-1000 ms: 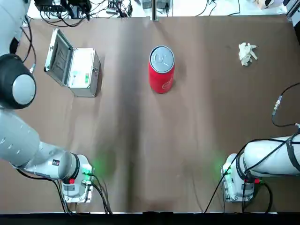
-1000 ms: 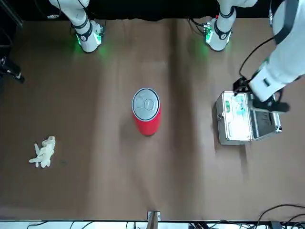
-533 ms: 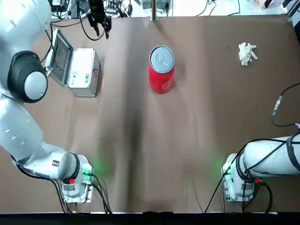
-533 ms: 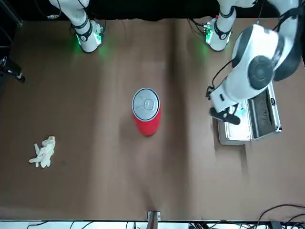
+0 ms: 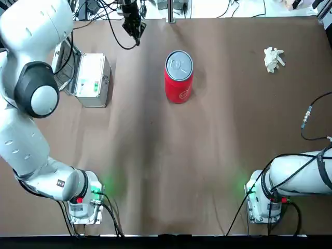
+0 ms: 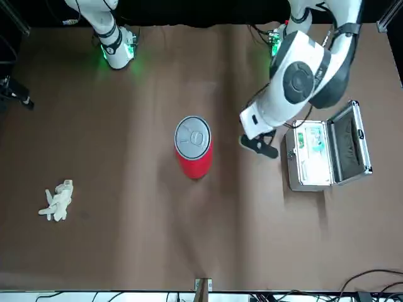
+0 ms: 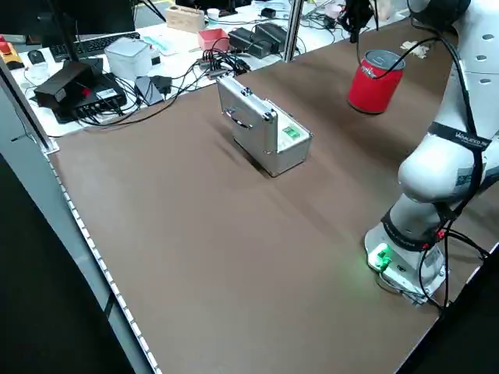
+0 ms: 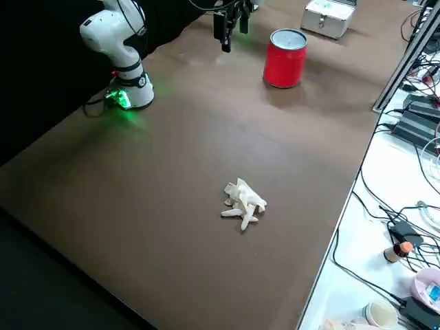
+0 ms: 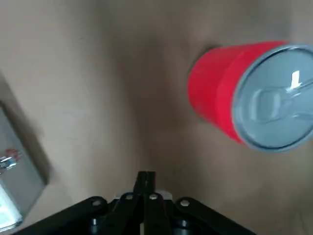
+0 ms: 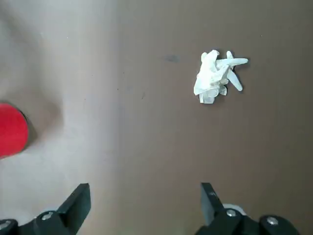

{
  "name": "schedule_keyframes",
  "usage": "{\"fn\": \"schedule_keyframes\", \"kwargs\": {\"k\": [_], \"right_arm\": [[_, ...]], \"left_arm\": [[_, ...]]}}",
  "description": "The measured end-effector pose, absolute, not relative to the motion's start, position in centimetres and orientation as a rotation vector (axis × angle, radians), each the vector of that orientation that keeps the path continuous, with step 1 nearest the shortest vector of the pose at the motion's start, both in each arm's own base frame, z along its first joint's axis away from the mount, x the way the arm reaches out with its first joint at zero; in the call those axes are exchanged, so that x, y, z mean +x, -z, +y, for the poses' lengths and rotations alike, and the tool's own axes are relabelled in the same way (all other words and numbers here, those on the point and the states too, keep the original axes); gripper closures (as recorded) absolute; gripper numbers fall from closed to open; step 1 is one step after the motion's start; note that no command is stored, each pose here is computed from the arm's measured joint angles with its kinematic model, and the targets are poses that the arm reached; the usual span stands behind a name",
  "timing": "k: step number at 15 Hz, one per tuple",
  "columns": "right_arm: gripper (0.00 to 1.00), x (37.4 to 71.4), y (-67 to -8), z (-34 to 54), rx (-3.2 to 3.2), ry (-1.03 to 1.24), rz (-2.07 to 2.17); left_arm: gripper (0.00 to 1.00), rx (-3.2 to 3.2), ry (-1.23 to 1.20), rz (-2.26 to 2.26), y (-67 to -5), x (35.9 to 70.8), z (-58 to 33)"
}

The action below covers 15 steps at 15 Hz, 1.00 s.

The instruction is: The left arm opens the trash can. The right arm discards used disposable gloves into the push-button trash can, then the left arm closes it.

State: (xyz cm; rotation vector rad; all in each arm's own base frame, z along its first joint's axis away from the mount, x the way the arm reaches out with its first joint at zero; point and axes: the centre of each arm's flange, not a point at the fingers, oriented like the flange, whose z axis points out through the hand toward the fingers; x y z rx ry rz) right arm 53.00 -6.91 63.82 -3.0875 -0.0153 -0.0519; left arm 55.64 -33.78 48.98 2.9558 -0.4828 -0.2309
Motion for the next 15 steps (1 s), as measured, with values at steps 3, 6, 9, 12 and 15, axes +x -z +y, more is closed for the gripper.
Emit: {"fn": "schedule_keyframes", "kwargs": {"k": [3, 6, 9, 12, 15], "right_arm": [[0.01, 53.0, -63.8, -6.9, -3.087, 0.05, -0.016], [0.01, 53.0, -63.6, -6.9, -3.087, 0.043, -0.016], [0.01, 53.0, -63.1, -6.9, -3.086, 0.028, -0.016], [0.01, 53.0, -62.8, -6.8, -3.085, 0.019, -0.017], [0.01, 53.1, -62.6, -6.8, -3.084, 0.011, -0.017]], "left_arm": [[0.99, 2.929, 0.129, -0.419, -49.6, 54.6, -37.4], [0.99, 2.909, 0.055, -0.341, -49.7, 53.2, -41.2], [0.99, 2.882, 0.013, -0.306, -48.6, 51.9, -44.7], [0.99, 2.849, -0.033, -0.292, -46.7, 52.0, -46.7], [0.99, 2.807, -0.129, -0.297, -45.4, 52.2, -48.7]]}}
